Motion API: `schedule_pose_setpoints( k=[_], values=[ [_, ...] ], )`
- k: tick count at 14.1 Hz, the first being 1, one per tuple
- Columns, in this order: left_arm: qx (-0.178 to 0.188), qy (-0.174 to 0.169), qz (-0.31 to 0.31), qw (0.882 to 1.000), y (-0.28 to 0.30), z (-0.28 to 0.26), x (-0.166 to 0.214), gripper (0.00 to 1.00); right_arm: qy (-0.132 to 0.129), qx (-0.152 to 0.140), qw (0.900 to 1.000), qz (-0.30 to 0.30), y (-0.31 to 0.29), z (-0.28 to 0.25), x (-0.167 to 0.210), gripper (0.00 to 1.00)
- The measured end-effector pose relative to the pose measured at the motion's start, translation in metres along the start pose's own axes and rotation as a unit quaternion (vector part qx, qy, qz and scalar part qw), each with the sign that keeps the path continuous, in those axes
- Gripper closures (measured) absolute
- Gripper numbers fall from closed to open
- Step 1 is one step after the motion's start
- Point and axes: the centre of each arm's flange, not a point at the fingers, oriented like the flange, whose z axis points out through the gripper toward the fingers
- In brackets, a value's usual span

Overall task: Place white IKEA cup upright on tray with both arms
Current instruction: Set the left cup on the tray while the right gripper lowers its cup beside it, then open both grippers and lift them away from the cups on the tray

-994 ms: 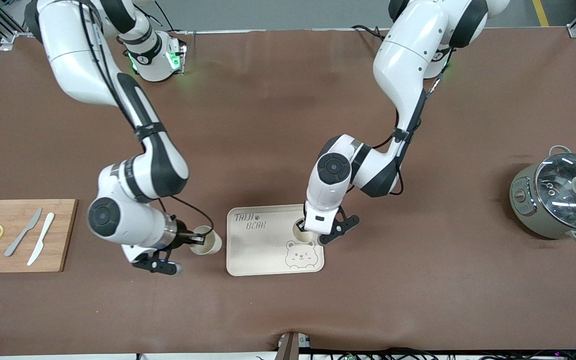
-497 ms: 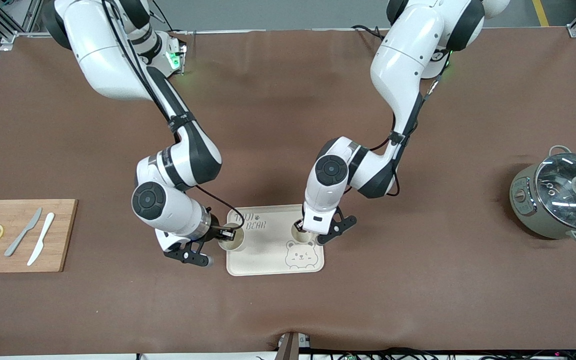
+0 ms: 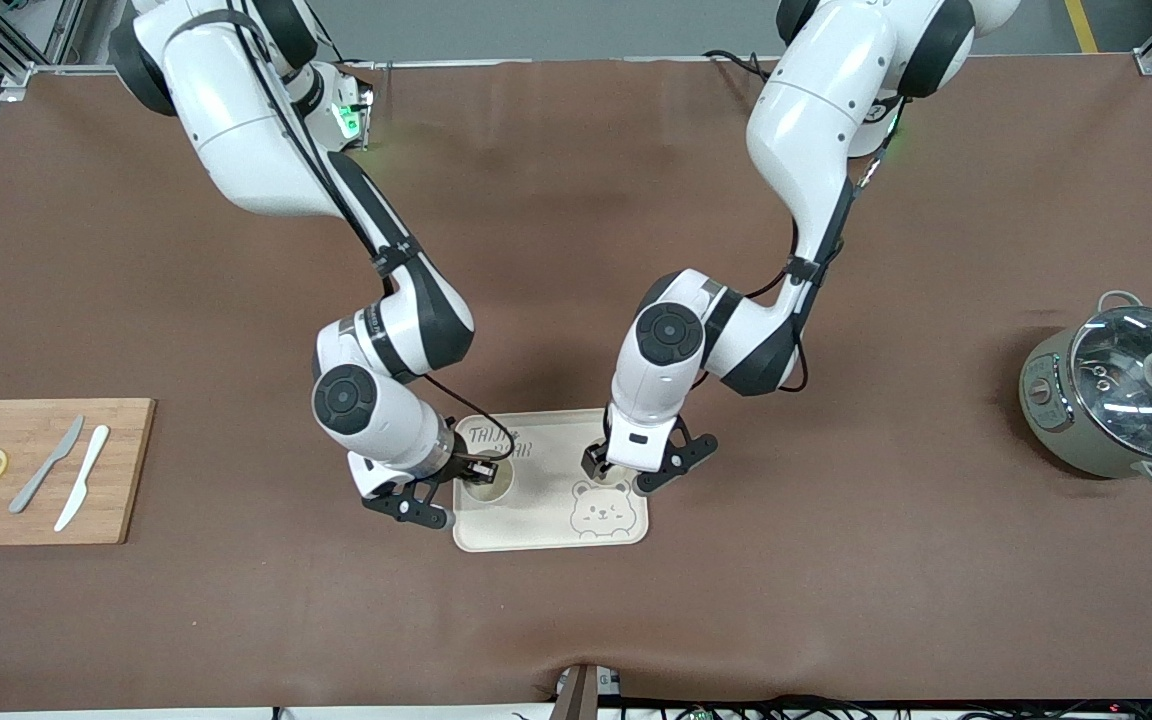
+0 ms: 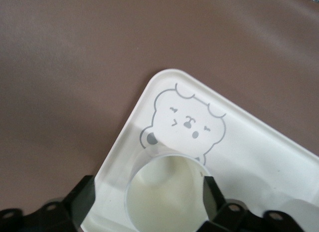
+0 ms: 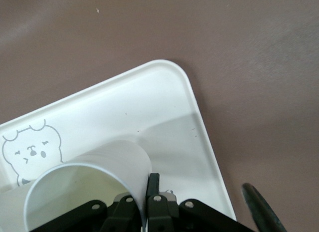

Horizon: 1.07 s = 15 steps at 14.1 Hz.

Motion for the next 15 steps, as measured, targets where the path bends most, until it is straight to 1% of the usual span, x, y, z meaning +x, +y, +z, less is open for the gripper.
schedule_pose_setpoints(
  k=[2,6,8,9,10,11,12,15],
  values=[
    [-0.007,0.007,0.001,1.0,0.001,-0.022,0.015,0.0,0.001,-0.001,1.0,0.0,0.001,0.009,-0.001,0.96],
    [0.01,0.003,0.021,1.0,-0.015,-0.079,0.061,0.0,0.004,-0.003,1.0,0.0,0.001,0.023,-0.003,0.96],
    [0.02,-0.002,0.032,0.999,-0.024,-0.105,0.078,0.0,0.004,-0.003,1.0,-0.001,-0.001,0.027,-0.006,0.96],
    [0.029,-0.007,0.042,0.999,-0.03,-0.116,0.084,0.0,0.004,-0.003,1.0,-0.002,-0.001,0.028,-0.007,0.93],
    [0.037,-0.012,0.052,0.998,-0.036,-0.127,0.091,0.0,0.004,-0.003,1.0,-0.002,-0.001,0.029,-0.007,0.93],
    [0.045,-0.018,0.062,0.997,-0.044,-0.137,0.099,0.0,0.004,-0.003,1.0,-0.001,0.0,0.029,-0.006,0.88],
    [0.051,-0.022,0.072,0.996,-0.052,-0.148,0.108,0.0,0.004,-0.003,1.0,-0.001,0.0,0.029,-0.006,0.79],
    [0.068,-0.029,0.092,0.993,-0.079,-0.178,0.129,0.0,0.005,-0.004,1.0,0.0,0.001,0.029,-0.005,0.46]
  ],
)
